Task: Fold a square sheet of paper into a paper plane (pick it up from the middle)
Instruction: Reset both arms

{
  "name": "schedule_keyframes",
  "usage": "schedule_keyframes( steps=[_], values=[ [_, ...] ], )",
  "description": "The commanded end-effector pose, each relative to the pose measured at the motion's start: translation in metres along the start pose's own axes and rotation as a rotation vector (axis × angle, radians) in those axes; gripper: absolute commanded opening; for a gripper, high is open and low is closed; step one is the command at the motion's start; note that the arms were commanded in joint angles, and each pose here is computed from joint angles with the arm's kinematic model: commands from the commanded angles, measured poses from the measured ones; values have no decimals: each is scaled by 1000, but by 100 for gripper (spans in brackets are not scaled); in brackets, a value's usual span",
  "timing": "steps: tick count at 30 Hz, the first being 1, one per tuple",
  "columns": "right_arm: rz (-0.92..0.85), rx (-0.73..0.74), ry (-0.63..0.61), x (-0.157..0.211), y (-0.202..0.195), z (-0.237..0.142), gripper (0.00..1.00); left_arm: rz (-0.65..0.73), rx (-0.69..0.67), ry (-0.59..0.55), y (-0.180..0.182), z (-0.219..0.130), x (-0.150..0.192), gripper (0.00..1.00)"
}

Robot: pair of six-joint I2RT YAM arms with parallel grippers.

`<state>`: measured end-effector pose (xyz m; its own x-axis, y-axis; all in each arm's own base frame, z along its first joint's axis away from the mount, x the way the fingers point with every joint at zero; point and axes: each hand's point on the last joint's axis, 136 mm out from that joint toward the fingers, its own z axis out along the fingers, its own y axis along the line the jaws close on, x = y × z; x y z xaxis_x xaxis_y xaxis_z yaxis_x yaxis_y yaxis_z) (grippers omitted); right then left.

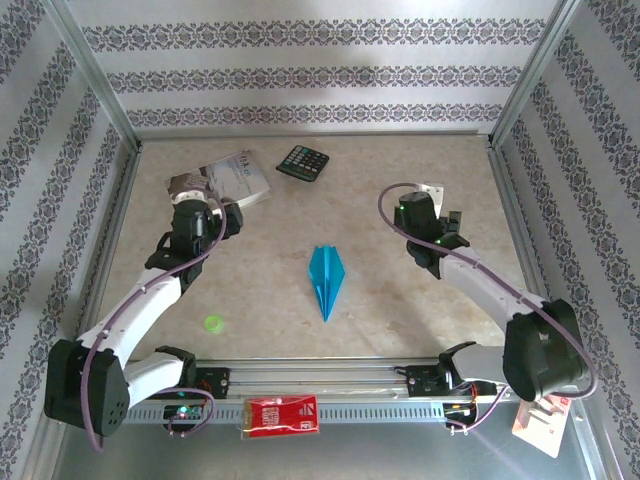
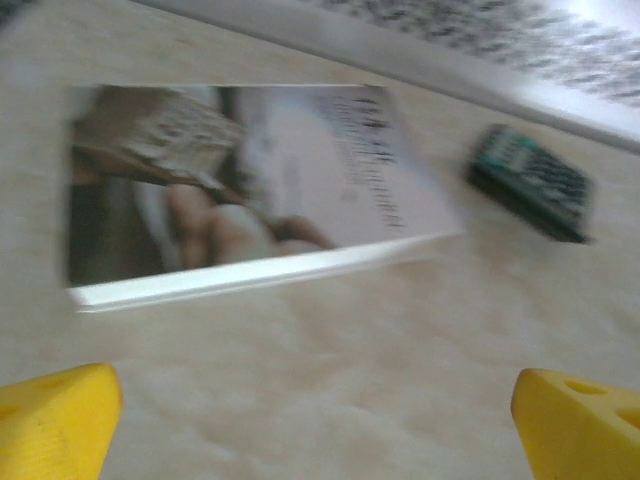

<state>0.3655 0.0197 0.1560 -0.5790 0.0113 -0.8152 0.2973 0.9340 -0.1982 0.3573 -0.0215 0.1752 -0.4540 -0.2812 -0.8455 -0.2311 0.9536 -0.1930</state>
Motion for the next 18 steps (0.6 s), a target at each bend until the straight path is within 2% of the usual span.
schedule_keyframes(
  steps=[1,5,10,15,18],
  values=[
    [-50,124,-14,6,-26,20,98,134,-186,-91,45,4,-5,100],
    [-28,88,-52,21,-28,36,98,178,-253,-134,68,16,1,100],
    [54,-53,-152,25,-25,42,98,214,-260,-134,80,45,20,100],
    [87,-139,-243,13,-26,44,98,248,-195,-133,75,66,22,99],
    [113,-182,-292,10,-25,47,98,260,-127,-76,65,79,26,100]
  ],
)
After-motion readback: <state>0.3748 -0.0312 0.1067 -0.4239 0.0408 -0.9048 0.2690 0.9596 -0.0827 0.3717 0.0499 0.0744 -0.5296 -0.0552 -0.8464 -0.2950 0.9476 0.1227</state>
